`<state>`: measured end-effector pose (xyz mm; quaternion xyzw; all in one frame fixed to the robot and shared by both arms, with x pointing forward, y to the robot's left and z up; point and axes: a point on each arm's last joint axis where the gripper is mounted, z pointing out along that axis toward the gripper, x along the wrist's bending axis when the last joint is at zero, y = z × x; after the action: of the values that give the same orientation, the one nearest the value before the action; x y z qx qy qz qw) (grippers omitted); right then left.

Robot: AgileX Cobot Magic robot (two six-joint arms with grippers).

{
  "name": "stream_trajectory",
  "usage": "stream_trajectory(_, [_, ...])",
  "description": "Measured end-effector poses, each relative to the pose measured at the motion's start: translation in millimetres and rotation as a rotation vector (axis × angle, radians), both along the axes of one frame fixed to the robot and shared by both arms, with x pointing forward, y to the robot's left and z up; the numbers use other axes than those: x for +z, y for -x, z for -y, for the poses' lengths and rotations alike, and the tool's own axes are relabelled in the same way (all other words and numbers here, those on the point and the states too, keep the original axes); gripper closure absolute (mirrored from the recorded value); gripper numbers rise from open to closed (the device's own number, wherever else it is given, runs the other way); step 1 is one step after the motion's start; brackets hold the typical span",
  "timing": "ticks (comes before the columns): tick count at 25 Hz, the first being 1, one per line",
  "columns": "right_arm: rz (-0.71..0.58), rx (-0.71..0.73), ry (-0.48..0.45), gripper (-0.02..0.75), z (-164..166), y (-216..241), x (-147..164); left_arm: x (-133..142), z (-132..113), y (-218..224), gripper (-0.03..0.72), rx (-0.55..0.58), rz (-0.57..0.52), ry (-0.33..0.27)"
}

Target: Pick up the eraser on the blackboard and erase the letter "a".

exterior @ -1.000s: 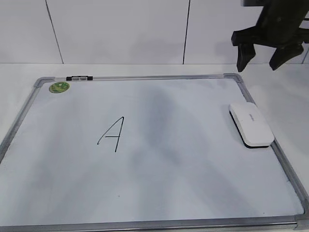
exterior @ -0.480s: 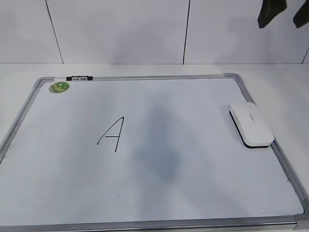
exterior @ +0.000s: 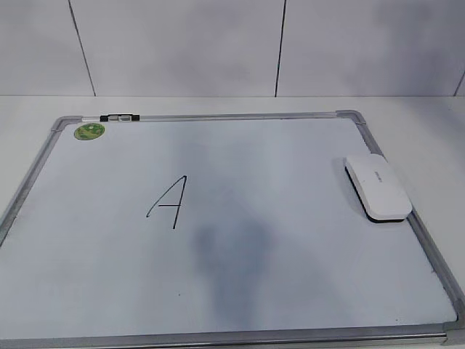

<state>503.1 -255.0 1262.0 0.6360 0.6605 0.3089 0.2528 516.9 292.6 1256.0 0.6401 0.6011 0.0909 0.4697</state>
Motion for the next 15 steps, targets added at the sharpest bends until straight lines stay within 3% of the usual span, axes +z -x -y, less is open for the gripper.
stream_trajectory(6, [0.027, 0.004, -0.012, 0.158, 8, 48, 4, 36, 25, 60, 0.495, -0.076, 0.150, -0.065])
stream_trajectory(15, [0.042, 0.009, -0.064, 0.158, 16, 110, -7, 80, 31, 185, 0.494, -0.033, 0.434, -0.159])
